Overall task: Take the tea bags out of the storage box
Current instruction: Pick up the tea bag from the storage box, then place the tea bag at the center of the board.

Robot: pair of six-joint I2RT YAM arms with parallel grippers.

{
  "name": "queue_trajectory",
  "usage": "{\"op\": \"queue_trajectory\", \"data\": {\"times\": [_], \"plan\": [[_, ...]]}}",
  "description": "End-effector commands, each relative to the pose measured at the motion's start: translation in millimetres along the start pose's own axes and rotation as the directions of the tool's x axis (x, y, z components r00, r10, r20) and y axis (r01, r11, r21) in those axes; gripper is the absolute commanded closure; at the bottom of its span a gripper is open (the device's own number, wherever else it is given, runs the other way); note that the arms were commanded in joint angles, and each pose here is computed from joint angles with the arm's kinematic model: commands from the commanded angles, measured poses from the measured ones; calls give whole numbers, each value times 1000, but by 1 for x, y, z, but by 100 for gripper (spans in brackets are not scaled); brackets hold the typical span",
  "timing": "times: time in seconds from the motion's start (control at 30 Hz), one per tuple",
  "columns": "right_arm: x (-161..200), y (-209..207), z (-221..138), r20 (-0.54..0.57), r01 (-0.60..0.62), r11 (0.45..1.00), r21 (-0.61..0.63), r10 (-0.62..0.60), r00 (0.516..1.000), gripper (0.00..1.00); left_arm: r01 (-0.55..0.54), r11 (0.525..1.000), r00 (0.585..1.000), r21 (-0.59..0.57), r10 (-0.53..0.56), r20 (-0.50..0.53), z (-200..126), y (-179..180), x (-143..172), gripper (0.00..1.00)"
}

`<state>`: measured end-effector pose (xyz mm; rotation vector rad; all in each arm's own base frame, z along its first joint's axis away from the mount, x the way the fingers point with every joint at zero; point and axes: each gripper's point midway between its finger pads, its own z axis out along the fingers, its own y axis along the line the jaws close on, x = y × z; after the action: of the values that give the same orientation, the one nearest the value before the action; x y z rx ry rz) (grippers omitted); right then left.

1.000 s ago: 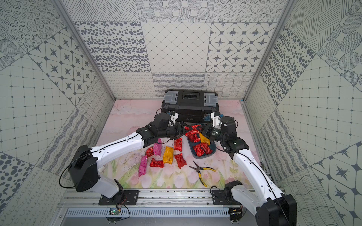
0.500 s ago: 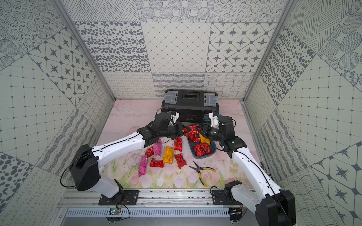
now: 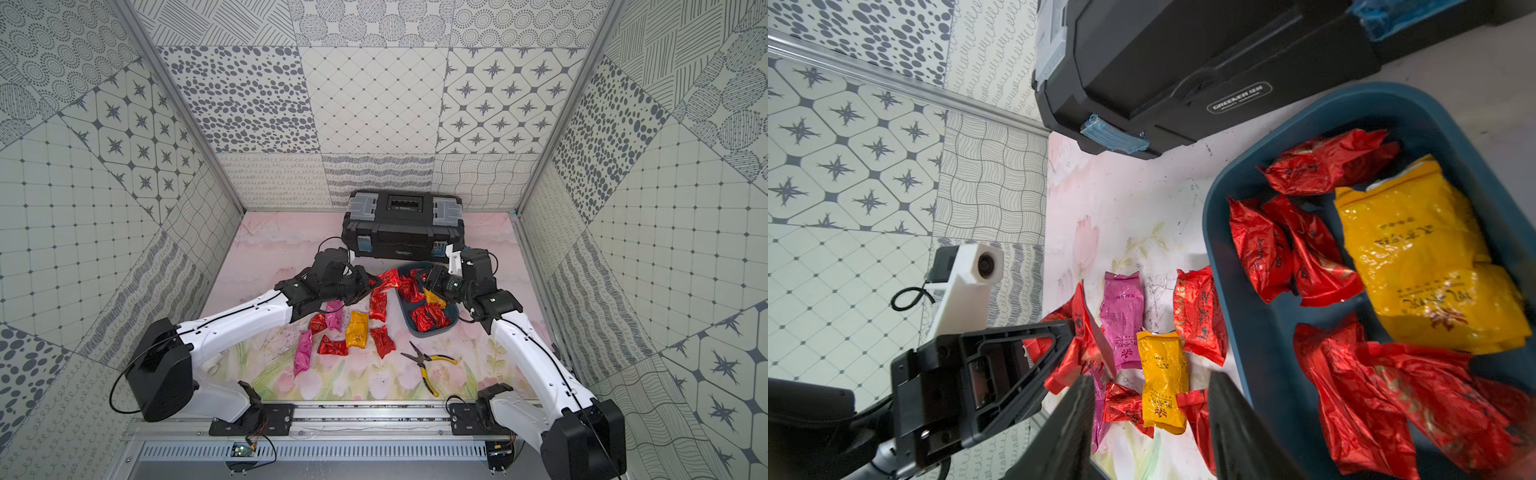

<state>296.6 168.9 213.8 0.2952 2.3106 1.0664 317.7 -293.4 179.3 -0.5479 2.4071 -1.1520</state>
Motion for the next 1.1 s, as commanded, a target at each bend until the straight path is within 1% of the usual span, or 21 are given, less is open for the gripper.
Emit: {"op": "queue_trajectory", "data": {"times": [0.0, 0.13, 0.2, 0.27, 0.3, 0.5, 0.67, 0.77, 0.93, 1.0, 1.07], "plan": [[0, -6, 2, 3, 31, 999, 34, -31, 1000, 51, 252, 952, 952, -175, -212, 219, -19, 75, -29, 94], [0, -12, 3, -2, 21, 998, 64, -21, 1000, 52, 317, 905, 918, -284, -218, 331, -35, 110, -44, 94], [0, -13, 4, -6, 19, 997, 73, -18, 1000, 52, 370, 876, 898, -310, -252, 360, -35, 124, -48, 94], [0, -14, 3, -7, 18, 997, 79, -18, 1000, 52, 404, 858, 885, -317, -279, 371, -30, 133, -54, 94], [0, -14, 3, -6, 18, 996, 82, -17, 1000, 53, 411, 850, 884, -329, -284, 371, -27, 136, -56, 94], [1, -17, 1, 0, 21, 995, 96, -21, 1000, 53, 396, 818, 906, -417, -274, 323, 2, 143, -55, 92], [6, -24, 2, -19, 22, 992, 123, -19, 1000, 53, 382, 801, 916, -461, -263, 302, 17, 148, -53, 80], [7, -28, 3, -27, 26, 990, 139, -22, 999, 52, 383, 792, 918, -476, -268, 293, 18, 149, -50, 72], [7, -34, 5, -45, 61, 982, 179, -54, 998, 53, 370, 795, 918, -481, -234, 319, 2, 145, -53, 53], [8, -38, 7, -70, 110, 969, 221, -97, 993, 53, 356, 801, 921, -482, -212, 328, -9, 140, -55, 48], [11, -43, 10, -104, 182, 943, 277, -159, 982, 53, 342, 804, 922, -487, -186, 340, -23, 136, -57, 45]]}}
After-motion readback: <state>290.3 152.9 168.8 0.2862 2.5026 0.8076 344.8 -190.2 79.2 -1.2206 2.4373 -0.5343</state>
